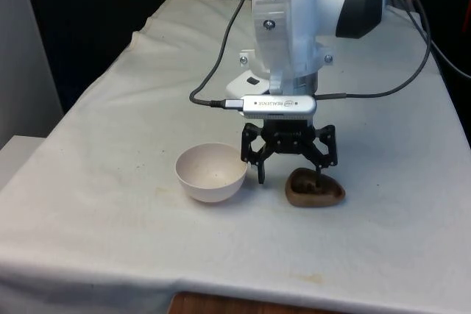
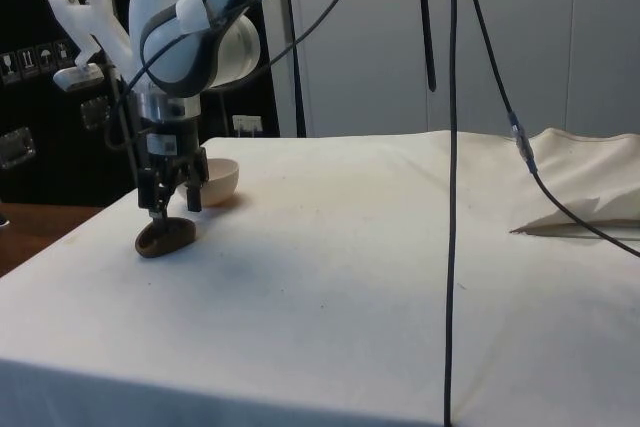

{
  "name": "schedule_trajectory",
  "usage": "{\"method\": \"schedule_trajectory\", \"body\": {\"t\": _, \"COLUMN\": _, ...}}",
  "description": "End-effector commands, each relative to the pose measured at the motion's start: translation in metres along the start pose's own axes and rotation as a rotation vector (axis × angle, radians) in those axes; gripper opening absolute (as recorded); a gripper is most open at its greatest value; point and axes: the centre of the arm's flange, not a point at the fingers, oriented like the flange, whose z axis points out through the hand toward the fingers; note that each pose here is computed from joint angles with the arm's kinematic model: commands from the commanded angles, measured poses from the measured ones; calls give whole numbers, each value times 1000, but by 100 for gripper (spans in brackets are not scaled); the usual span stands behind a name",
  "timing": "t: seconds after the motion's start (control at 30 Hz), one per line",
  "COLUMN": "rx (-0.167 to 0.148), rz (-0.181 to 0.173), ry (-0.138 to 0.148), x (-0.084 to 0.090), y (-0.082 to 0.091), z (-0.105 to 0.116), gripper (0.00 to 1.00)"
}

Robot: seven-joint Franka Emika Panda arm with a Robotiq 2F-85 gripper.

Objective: Pour the coffee beans from the cup into the bowl.

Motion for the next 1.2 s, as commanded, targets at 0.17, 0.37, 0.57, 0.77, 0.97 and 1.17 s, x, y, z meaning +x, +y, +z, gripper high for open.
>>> {"method": "schedule_trajectory", "body": {"t": 0.17, "rx": 0, "rz": 0, "ry": 0, "x": 0, "y": 0, "z": 0, "gripper": 86}}
{"method": "schedule_trajectory", "body": {"t": 0.37, "rx": 0, "rz": 0, "ry": 0, "x": 0, "y": 0, "z": 0, "gripper": 46}}
{"method": "schedule_trajectory", "body": {"t": 0.57, "rx": 0, "rz": -1, "ry": 0, "x": 0, "y": 0, "z": 0, "gripper": 11}}
{"method": "schedule_trajectory", "body": {"t": 0.77, "rx": 2, "rz": -1, "ry": 1, "x": 0, "y": -1, "z": -1, "gripper": 2}}
{"method": "schedule_trajectory", "body": {"t": 0.97, "rx": 3, "rz": -1, "ry": 1, "x": 0, "y": -1, "z": -1, "gripper": 2}}
{"method": "schedule_trajectory", "body": {"t": 1.17, "rx": 3, "rz": 0, "ry": 1, "x": 1, "y": 0, "z": -1, "gripper": 2}}
